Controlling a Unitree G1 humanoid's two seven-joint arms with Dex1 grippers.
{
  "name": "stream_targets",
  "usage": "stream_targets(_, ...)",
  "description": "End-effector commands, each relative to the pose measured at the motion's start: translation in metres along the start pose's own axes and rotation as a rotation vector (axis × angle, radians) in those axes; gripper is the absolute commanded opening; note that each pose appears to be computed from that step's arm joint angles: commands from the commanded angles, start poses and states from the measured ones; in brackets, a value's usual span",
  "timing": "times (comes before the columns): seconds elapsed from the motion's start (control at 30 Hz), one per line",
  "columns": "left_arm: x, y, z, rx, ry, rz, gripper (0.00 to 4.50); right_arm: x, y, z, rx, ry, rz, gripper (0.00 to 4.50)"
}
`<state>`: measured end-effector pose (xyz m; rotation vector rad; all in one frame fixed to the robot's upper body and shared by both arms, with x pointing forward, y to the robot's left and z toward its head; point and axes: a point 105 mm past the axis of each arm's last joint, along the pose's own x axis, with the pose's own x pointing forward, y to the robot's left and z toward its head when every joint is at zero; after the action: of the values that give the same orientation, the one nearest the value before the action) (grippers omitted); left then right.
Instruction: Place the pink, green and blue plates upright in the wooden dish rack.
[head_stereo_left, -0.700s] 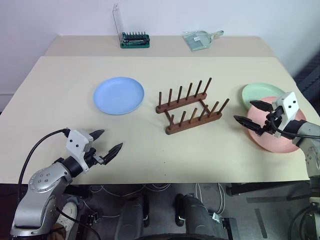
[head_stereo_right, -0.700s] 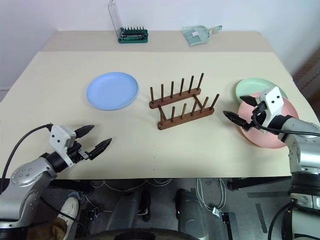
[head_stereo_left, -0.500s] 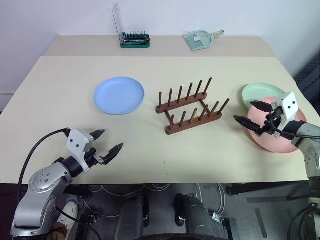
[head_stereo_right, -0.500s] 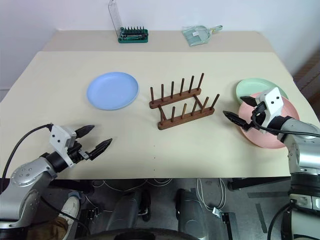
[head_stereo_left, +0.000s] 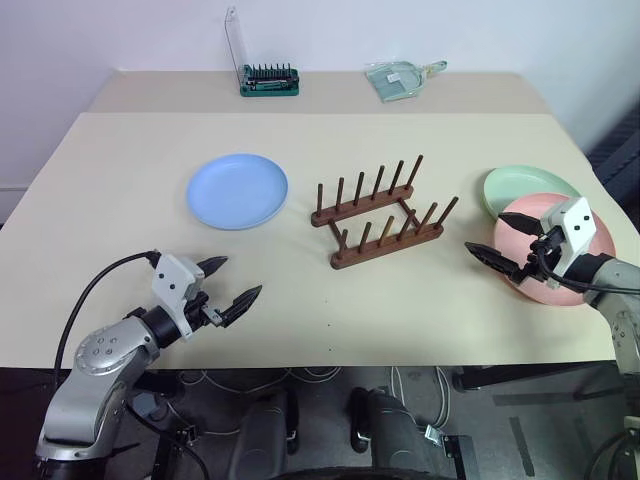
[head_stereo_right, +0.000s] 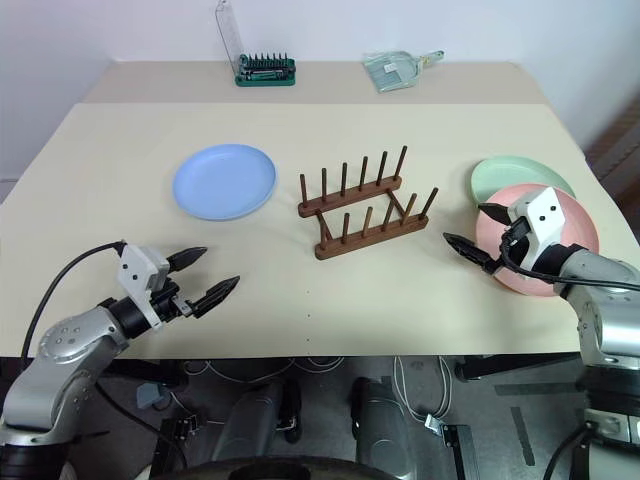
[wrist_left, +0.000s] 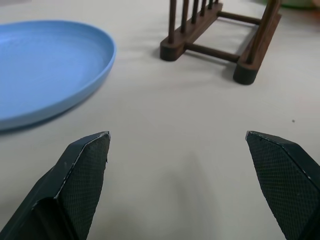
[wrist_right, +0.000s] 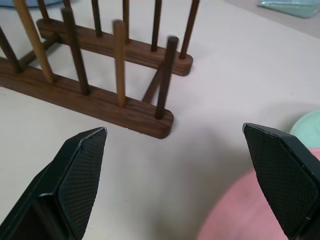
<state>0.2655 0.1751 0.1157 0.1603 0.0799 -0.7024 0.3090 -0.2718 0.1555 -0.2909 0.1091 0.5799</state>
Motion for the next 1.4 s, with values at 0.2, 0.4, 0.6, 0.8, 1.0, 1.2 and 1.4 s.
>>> stream_targets(0.2, 0.036, -0.023, -0.007, 0.057, 0.036, -0.194, 4.50, -0.004, 0.034, 0.016, 0.012, -0.048, 0.079, 4.45)
stream_targets(0.4, 0.084, -0.047, -0.020, 0.075, 0.076, -0.341, 4.50, -0.003, 0.057, 0.015, 0.033, -0.049, 0.131, 4.45)
stream_targets(0.6, 0.121, -0.056, -0.028, 0.151, 0.099, -0.368, 4.50, 0.000, 0.071, 0.010, 0.055, -0.061, 0.139, 4.45)
stream_targets(0.8, 0.141, -0.064, -0.026, 0.167, 0.085, -0.439, 4.50, 0.002, 0.082, 0.004, 0.072, -0.064, 0.151, 4.45)
stream_targets(1.0, 0.149, -0.073, -0.022, 0.172, 0.061, -0.520, 3.13, 0.006, 0.092, 0.003, 0.079, -0.068, 0.165, 4.50)
stream_targets(1.2, 0.147, -0.069, -0.022, 0.172, 0.055, -0.506, 0.68, 0.006, 0.095, -0.002, 0.088, -0.053, 0.171, 4.50)
stream_targets(1.4, 0.132, -0.060, -0.017, 0.200, 0.061, -0.591, 0.68, -0.007, 0.088, -0.014, 0.074, 0.043, 0.201, 4.50)
